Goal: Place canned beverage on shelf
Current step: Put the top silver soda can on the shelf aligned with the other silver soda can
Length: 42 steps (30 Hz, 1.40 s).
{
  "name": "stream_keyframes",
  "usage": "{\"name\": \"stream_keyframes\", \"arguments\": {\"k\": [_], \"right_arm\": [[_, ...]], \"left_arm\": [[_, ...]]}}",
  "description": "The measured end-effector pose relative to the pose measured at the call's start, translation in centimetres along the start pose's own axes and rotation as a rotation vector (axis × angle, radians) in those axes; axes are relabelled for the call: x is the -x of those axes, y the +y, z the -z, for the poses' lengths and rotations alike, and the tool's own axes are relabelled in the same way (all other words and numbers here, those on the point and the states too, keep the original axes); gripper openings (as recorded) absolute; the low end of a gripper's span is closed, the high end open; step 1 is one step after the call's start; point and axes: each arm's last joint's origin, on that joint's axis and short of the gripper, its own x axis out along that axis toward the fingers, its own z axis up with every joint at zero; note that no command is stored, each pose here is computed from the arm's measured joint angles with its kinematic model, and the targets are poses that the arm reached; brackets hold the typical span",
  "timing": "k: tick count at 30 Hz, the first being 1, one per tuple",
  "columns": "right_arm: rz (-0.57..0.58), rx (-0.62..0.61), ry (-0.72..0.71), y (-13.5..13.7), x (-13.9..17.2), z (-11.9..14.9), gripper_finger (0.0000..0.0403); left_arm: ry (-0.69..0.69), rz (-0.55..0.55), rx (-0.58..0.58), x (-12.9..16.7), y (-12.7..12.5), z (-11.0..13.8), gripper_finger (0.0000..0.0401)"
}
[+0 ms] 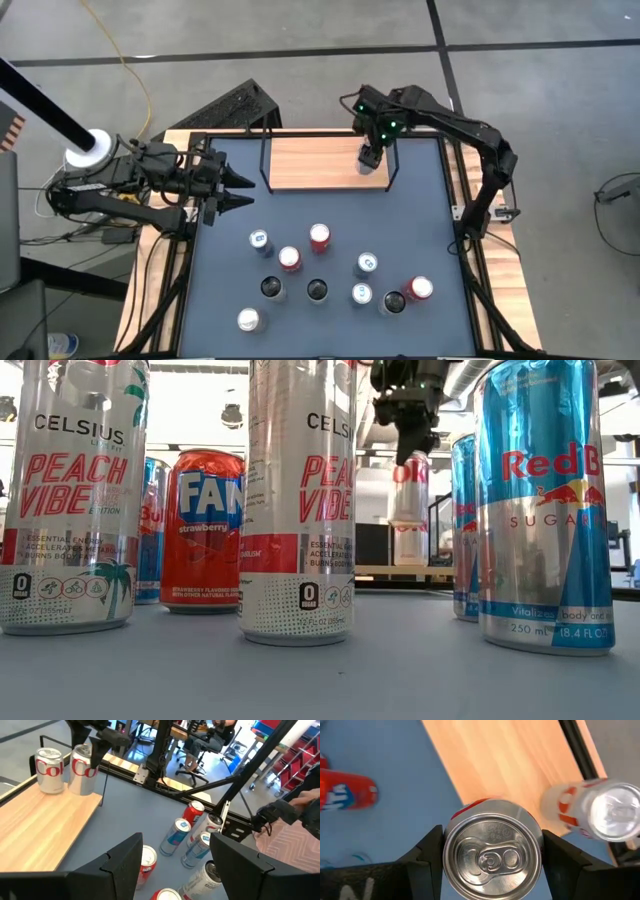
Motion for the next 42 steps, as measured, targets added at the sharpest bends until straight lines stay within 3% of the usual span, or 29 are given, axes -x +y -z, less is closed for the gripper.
{"name": "stream_keyframes", "arguments": {"k": [17, 42], "right_arm": [[0.0, -0.07, 0.011, -4.0, -1.2, 0.6, 0.0235], [-0.007, -0.043, 0.007, -4.4, -1.8, 0.3, 0.0235]], "left_arm": [[0.0, 0.0, 0.0, 0.0, 0.0, 0.0, 0.0222], [-0.01, -0.024, 0.0, 0.0, 0.1, 0.0, 0.0222]]}}
